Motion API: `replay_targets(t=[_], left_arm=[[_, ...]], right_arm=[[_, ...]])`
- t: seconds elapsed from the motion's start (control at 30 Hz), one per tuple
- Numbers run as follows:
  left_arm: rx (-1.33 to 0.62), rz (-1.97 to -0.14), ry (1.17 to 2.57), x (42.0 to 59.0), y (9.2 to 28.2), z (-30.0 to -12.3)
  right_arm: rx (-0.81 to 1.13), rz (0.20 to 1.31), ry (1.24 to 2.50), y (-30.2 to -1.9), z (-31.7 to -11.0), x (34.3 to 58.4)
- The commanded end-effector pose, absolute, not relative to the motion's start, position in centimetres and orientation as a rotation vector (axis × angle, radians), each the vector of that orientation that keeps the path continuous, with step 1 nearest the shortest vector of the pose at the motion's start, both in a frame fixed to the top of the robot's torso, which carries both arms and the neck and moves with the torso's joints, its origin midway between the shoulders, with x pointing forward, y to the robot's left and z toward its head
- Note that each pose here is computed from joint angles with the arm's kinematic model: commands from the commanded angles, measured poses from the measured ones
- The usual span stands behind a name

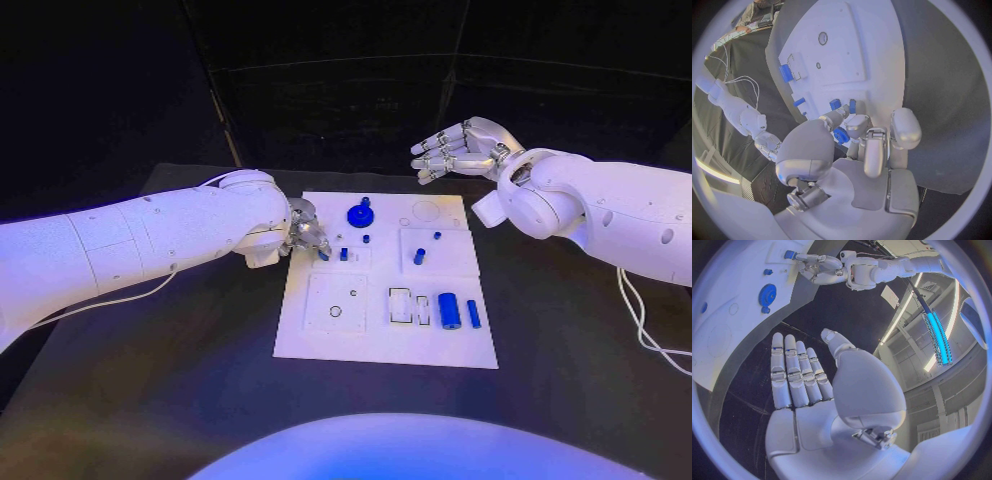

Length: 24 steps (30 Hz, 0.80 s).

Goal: Assemble the parts on the task board

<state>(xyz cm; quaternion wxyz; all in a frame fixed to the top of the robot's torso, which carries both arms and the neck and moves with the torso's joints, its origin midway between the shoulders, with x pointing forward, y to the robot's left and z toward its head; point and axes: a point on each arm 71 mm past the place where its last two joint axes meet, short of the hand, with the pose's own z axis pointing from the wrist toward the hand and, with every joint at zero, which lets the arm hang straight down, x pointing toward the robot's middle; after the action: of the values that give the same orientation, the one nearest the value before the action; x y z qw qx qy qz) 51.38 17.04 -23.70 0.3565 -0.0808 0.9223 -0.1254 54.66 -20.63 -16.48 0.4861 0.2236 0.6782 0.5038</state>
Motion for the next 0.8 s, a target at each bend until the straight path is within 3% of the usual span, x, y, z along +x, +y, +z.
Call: replay_targets(t=[0.03, 0.8], left_arm=[[-0.182, -0.303, 2.418, 51.13, 16.93, -24.09], [-0.198, -0.295, 2.403, 51.68, 16.85, -24.05]], right_arm=[[0.536, 1.235, 1.649, -20.52, -16.33, 54.64], [0.534, 1.234, 1.650, -20.55, -16.32, 54.62]])
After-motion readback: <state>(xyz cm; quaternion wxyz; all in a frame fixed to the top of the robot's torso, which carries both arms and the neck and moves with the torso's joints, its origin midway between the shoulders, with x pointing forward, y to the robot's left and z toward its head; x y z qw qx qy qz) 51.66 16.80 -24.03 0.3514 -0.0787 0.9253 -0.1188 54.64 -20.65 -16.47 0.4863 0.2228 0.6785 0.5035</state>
